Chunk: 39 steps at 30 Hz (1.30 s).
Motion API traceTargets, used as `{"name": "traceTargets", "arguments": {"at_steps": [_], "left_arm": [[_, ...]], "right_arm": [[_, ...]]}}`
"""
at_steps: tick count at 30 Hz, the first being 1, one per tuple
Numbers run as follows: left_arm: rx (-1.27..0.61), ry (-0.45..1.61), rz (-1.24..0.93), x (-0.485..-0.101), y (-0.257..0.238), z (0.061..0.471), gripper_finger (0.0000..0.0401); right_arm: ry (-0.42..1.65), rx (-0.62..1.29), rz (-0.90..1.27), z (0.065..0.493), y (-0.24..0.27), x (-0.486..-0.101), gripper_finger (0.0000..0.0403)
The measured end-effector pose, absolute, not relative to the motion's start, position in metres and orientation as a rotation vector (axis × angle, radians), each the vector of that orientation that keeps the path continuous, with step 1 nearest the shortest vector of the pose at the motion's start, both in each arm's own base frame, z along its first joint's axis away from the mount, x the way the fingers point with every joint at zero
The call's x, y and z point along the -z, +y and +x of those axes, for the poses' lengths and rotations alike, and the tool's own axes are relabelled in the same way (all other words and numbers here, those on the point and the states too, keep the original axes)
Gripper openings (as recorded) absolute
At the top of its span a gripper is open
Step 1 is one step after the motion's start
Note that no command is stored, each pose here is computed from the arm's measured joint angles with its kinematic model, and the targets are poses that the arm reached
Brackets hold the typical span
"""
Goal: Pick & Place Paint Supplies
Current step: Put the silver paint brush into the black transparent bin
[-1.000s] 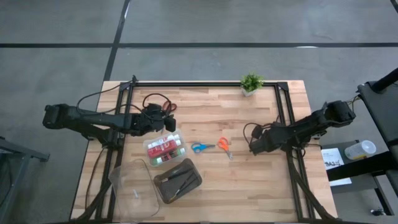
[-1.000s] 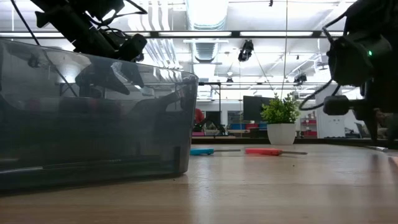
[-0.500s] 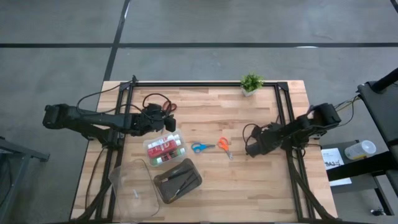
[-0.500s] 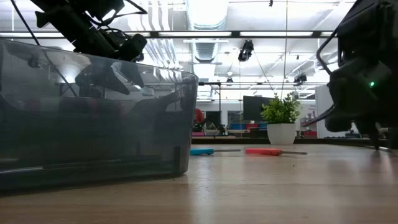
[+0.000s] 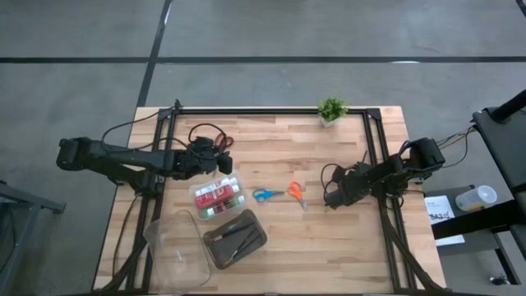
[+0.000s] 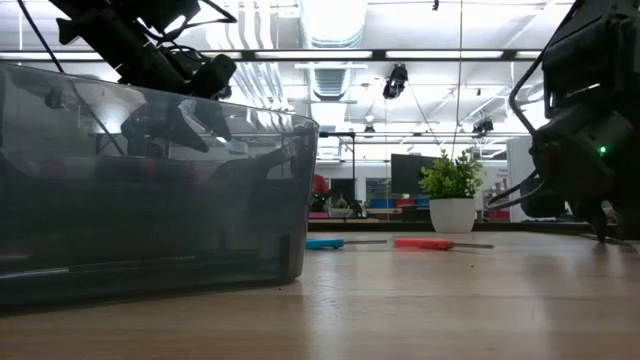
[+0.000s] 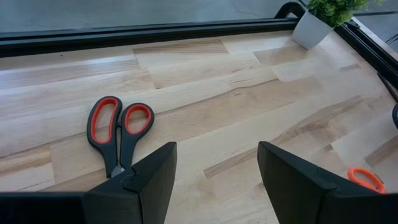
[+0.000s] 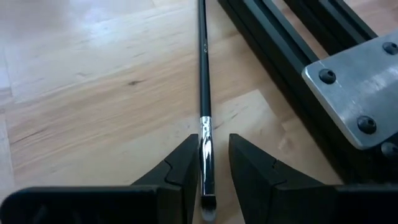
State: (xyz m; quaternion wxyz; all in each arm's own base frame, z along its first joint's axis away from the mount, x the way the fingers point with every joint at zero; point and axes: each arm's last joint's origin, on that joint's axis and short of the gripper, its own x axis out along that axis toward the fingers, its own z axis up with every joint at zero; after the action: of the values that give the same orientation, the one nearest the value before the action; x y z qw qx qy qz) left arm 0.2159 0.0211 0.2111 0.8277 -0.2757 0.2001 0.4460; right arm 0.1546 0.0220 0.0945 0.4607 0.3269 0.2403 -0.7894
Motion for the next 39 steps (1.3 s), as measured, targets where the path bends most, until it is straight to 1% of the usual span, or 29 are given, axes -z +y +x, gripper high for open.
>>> {"name": "traceTargets", "arguments": {"at_steps": [24, 27, 33, 35, 39], "left_arm": [[-0.947, 0.425, -0.586, -0.2111, 0.0211, 0.2158, 0.0232], [-0.947, 0.424, -0.586, -0.2111, 0.0211, 0.2158, 0.0232], [-0.947, 0.425, -0.586, -0.2111, 0.0211, 0.2158, 0.0232], [-0.947, 0.424, -0.586, -0.2112, 0.0211, 0.2158, 0.0232], [-0.947, 0.425, -0.586, -0.2111, 0.0211, 0.2158, 0.0232]], "right_arm": [[0.570, 1.936, 0.825, 0.1554, 0.0219, -0.0925, 0.0088], [0.563, 1.943, 0.836, 0.1554, 0.0221, -0.0923, 0.0075], [0.550, 1.948, 0.856, 0.1563, 0.0224, -0.0924, 0.0018], [0.552, 1.950, 0.856, 0.1563, 0.0225, -0.0924, 0.0015], [0.554, 1.951, 0.857, 0.1562, 0.0224, -0.0923, 0.0025]]}}
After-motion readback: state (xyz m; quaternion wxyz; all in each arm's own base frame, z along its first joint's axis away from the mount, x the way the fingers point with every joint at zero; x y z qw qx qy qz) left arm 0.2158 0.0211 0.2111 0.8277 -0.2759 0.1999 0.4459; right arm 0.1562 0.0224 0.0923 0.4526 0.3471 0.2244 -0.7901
